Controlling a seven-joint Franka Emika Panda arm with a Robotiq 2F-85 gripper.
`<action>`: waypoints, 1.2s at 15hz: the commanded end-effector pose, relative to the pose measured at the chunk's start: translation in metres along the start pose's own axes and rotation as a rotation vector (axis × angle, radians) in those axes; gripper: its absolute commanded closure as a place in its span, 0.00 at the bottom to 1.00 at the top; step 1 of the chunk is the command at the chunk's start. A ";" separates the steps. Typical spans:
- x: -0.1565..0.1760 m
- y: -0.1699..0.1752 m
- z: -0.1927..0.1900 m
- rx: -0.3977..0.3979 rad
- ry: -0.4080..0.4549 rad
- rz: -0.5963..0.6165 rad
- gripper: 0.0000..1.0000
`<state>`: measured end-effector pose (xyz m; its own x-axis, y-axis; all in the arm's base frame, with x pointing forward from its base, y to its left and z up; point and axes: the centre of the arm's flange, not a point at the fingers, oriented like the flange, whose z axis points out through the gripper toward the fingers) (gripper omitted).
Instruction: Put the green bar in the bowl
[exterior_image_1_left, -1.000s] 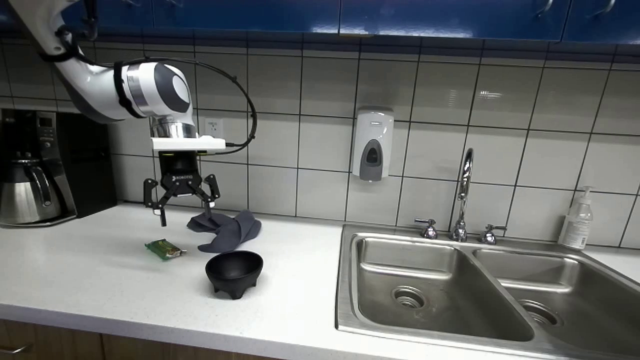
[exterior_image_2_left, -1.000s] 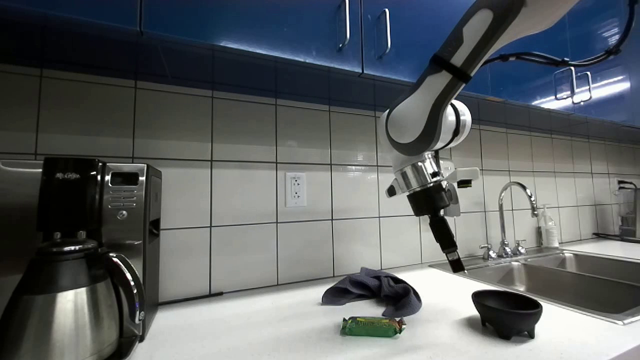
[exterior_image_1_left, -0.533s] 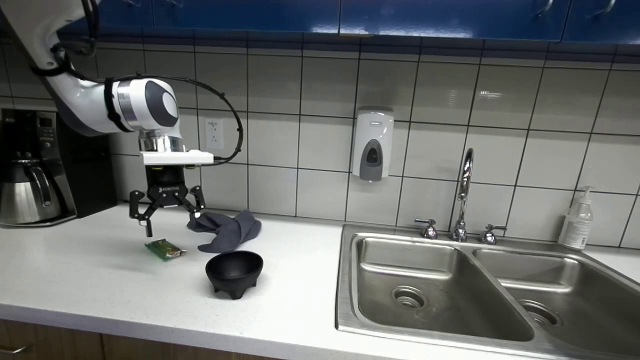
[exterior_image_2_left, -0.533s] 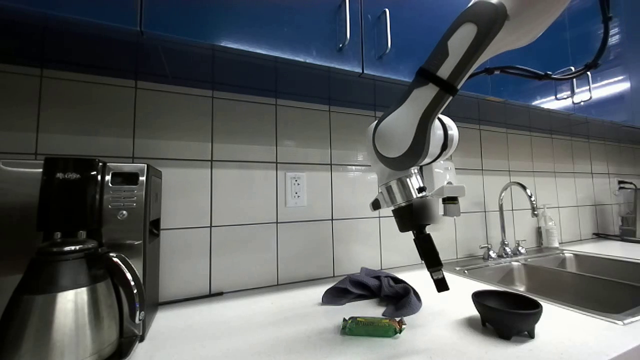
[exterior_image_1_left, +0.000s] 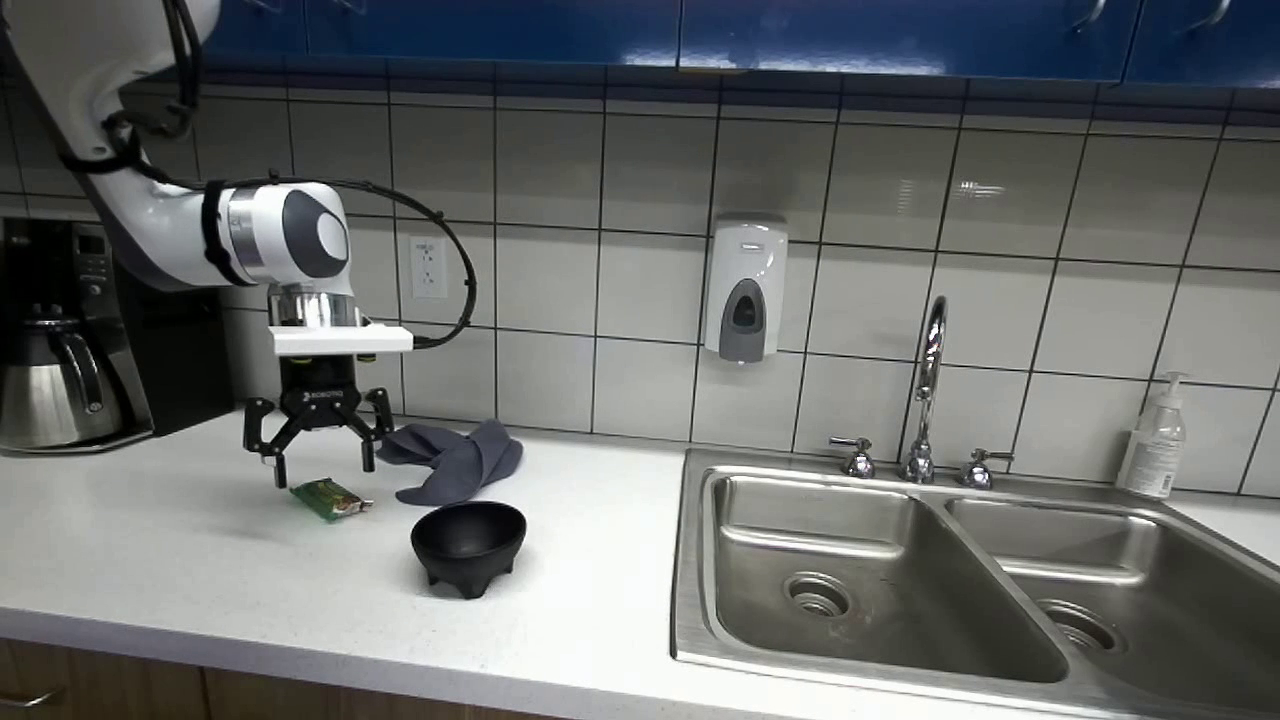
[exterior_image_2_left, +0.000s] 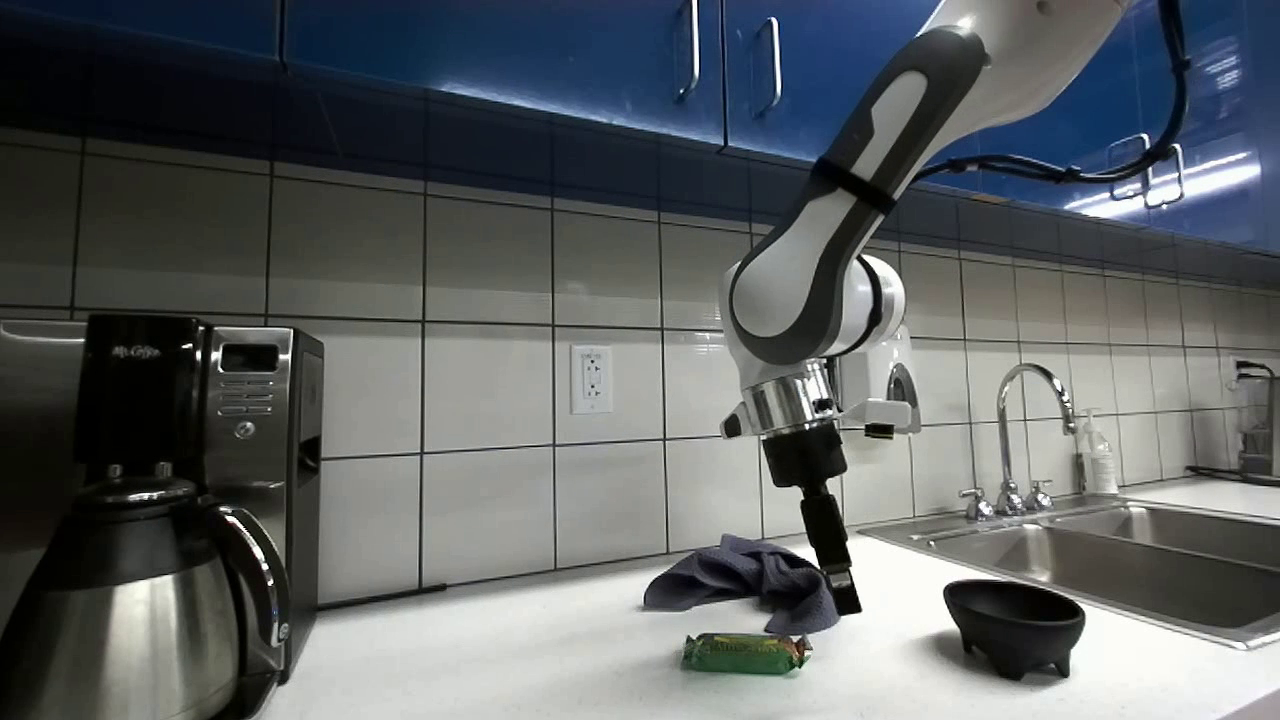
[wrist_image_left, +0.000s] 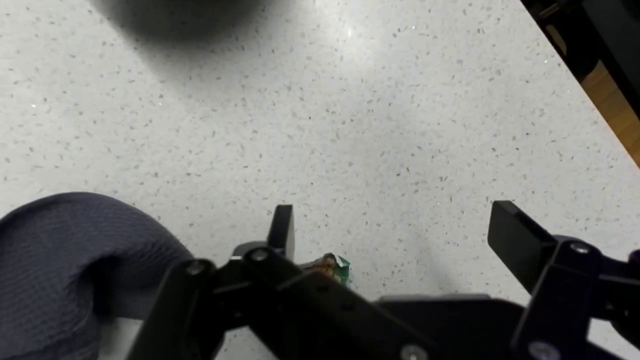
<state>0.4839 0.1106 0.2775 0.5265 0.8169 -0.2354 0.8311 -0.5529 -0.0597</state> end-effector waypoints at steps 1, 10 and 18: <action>0.016 0.004 0.001 -0.007 0.042 -0.011 0.00; 0.044 0.008 0.013 -0.043 0.106 -0.033 0.00; 0.070 0.016 0.026 -0.041 0.114 -0.016 0.00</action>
<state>0.5161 0.1433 0.2391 0.5126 0.8479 -0.1352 0.8528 -0.5211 -0.0348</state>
